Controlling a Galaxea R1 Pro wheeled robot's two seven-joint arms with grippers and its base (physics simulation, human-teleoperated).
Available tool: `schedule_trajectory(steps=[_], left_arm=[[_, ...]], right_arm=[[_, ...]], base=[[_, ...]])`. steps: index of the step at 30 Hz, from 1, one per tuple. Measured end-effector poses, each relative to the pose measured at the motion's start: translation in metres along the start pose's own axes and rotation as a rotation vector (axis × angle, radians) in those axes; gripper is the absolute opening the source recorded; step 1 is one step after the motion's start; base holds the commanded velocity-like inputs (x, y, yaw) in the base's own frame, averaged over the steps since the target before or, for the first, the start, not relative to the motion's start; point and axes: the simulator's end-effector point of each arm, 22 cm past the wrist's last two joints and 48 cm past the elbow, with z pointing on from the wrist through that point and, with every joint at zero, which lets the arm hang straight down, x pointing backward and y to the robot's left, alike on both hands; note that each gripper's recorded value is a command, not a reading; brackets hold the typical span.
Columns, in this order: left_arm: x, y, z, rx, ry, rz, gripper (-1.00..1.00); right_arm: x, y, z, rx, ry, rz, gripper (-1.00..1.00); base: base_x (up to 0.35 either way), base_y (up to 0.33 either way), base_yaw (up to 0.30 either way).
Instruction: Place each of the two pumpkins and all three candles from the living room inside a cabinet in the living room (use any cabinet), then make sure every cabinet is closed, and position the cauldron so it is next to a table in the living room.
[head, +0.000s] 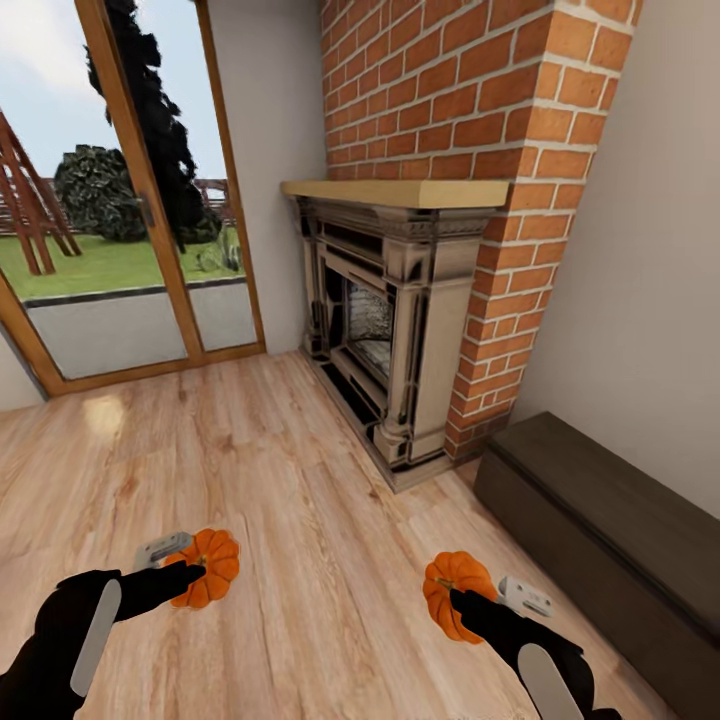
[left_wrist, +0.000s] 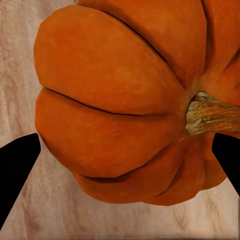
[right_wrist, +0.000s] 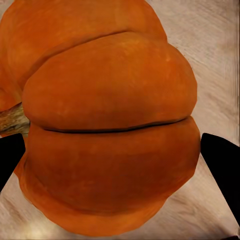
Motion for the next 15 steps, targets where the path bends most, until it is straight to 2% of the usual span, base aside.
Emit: schedule_trajectory(steps=[4, 15], left_arm=[[-0.004, -0.001, -0.006, 0.000, 0.001, -0.001, -1.00], [-0.012, -0.005, -0.021, 0.000, 0.005, -0.002, -1.00]], right_arm=[[-0.003, 0.002, -0.005, 0.000, 0.001, -0.001, -1.00], [-0.012, 0.006, -0.020, 0.001, 0.003, -0.001, -1.00]], base=[[-0.104, 0.000, -0.286], [-0.270, 0.000, -0.286]])
